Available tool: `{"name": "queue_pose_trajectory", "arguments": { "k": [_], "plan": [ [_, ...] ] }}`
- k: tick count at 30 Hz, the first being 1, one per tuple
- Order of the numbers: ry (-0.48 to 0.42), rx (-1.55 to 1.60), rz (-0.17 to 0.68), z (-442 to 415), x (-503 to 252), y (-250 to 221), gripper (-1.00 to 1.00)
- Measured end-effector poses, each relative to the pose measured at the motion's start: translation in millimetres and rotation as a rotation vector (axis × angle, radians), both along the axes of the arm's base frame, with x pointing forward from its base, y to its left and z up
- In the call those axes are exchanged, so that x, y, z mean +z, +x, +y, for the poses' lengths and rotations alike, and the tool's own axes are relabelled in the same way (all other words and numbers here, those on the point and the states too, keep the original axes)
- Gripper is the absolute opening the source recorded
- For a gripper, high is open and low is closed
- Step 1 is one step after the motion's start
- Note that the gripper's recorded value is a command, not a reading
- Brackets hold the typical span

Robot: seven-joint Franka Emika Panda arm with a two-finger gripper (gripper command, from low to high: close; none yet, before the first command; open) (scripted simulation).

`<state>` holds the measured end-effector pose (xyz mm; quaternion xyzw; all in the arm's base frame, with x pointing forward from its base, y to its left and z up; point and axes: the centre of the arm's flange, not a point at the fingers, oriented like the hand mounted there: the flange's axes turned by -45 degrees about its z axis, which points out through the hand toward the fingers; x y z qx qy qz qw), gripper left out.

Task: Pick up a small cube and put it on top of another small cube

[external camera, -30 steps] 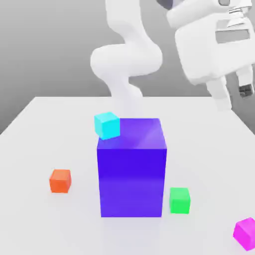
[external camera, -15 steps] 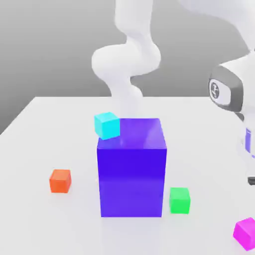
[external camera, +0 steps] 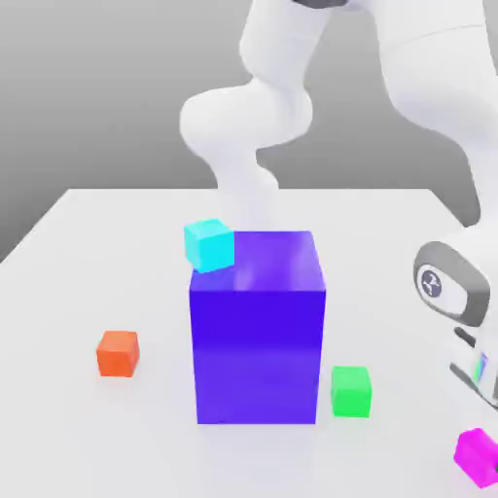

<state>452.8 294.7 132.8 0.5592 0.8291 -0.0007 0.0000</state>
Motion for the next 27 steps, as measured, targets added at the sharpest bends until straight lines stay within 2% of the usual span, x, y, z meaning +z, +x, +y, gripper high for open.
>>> {"name": "queue_pose_trajectory", "arguments": {
  "k": [4, 13, 21, 27],
  "plan": [
    [-0.001, -0.003, 0.000, -1, 51, 0, -1.00],
    [-0.029, -0.205, -0.001, -87, 98, -38, -1.00],
    [-0.006, -0.354, 0.001, -144, 111, -102, -1.00],
    [0.007, -0.361, 0.002, -145, 80, -109, -1.00]
  ]
}}
